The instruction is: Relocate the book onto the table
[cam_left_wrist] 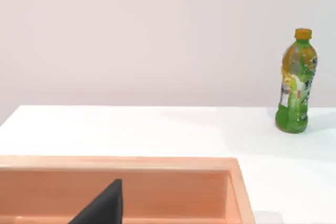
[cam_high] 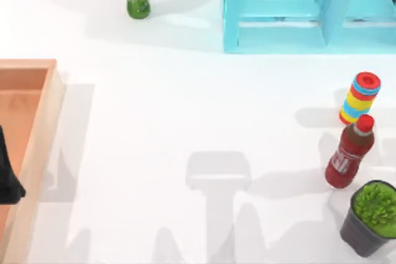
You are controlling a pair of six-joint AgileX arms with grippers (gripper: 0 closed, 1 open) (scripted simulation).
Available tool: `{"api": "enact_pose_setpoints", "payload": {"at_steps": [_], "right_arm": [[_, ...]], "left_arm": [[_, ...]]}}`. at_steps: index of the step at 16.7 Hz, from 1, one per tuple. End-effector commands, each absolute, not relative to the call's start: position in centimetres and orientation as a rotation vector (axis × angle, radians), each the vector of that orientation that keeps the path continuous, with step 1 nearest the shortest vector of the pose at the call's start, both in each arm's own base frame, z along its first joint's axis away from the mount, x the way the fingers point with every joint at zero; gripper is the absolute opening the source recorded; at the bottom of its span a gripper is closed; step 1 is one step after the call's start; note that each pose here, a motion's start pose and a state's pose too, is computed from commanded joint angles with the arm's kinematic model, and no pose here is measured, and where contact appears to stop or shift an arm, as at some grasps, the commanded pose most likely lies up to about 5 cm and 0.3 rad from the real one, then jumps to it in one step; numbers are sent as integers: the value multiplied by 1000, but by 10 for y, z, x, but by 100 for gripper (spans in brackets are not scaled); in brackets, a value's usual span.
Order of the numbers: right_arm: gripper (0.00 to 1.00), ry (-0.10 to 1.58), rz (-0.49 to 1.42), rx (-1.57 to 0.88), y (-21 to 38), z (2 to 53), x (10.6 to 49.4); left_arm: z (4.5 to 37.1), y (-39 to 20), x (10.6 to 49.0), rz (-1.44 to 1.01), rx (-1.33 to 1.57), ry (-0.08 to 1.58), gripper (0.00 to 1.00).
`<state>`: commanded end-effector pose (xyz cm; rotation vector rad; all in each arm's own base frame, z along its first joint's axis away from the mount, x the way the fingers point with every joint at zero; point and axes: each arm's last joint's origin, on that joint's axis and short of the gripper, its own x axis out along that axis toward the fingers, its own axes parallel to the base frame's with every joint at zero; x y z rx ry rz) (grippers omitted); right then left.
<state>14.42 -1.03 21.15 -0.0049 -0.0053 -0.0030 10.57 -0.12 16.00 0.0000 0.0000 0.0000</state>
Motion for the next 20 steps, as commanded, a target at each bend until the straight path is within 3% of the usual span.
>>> {"api": "enact_pose_setpoints", "payload": {"at_steps": [8, 14, 20], "right_arm": [[100, -9, -6, -9, -49, 226, 259], [100, -5, -12, -6, -99, 162, 340], [100, 2, -27, 2, -136, 86, 367]], "left_arm": [[160, -1, 106, 0, 0, 0, 100], [160, -1, 106, 0, 0, 0, 100], [160, -1, 106, 0, 0, 0, 100]]}}
